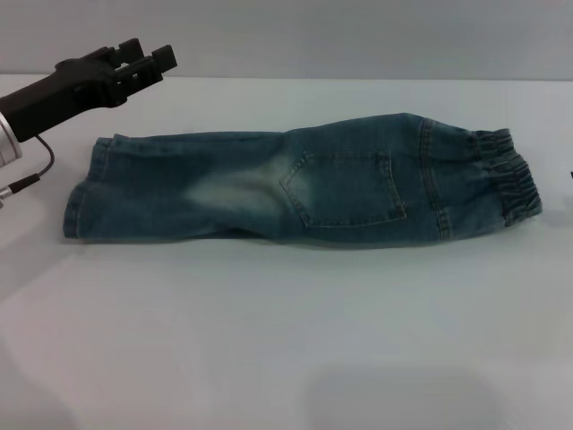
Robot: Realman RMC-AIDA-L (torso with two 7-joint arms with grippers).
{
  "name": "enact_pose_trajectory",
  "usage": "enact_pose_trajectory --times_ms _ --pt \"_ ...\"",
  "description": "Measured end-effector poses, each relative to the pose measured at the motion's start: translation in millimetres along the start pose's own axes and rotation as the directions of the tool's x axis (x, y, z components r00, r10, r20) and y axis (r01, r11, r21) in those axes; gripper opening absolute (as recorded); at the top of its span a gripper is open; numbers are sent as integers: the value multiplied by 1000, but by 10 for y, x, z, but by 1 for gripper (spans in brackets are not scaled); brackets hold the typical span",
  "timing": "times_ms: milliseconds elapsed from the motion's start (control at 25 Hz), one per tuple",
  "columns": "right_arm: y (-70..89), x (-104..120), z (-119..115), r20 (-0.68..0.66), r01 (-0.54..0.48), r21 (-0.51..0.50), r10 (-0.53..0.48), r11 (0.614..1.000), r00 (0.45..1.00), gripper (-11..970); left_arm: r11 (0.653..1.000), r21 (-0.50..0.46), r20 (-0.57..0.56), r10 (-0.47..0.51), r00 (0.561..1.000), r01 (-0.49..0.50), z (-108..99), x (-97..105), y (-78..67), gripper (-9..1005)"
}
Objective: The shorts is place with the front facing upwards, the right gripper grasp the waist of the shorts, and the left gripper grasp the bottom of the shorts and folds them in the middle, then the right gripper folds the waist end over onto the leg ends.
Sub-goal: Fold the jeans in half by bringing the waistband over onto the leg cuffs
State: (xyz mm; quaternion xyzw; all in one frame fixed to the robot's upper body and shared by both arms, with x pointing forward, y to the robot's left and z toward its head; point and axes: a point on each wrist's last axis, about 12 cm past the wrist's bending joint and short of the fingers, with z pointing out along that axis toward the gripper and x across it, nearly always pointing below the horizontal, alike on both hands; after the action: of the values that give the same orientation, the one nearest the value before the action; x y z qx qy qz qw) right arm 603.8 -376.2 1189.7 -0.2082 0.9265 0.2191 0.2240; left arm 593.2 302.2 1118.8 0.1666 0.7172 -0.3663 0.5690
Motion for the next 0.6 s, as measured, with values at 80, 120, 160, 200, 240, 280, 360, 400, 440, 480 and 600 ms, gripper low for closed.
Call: enact_pose_trajectory --times_ms 80,120,160,200,240,280,360,400,440,480,600 --pt "7 -40 35 -24 3 20 -3 1000 1000 554 1000 0 8 1 1000 -1 -2 22 -4 683" --pt "3 -50 55 -31 2 32 -1 999 1000 554 1000 -1 11 -1 1000 1 -6 31 -4 682" --pt "-2 -59 79 -32 1 45 0 999 999 554 1000 -1 13 -3 1000 3 -9 45 -6 682" --pt "-1 -56 101 -34 0 50 2 999 999 554 1000 -1 15 -7 1000 7 -11 56 -7 682" --pt "-6 -54 126 -34 1 60 1 998 999 554 1000 -2 15 -9 1000 9 -14 64 -7 682" --pt "-5 -40 159 -37 2 66 0 998 999 554 1000 -2 14 -10 1000 10 -21 75 -6 682" --pt "-2 -7 221 -38 2 74 1 997 999 554 1000 -5 14 -12 1000 12 -33 83 -2 682" --pt "1 7 246 -37 1 75 2 997 999 554 1000 -5 14 -13 1000 13 -35 85 -3 682" --pt "8 23 277 -36 1 75 1 997 999 554 1000 -4 13 -13 1000 13 -37 87 -3 682" --pt "17 40 310 -36 4 74 -1 997 999 554 1000 -3 13 -13 1000 13 -37 89 -5 682" --pt "29 67 385 -32 13 82 -10 997 999 554 1000 0 14 -16 1000 16 -24 94 -14 681"
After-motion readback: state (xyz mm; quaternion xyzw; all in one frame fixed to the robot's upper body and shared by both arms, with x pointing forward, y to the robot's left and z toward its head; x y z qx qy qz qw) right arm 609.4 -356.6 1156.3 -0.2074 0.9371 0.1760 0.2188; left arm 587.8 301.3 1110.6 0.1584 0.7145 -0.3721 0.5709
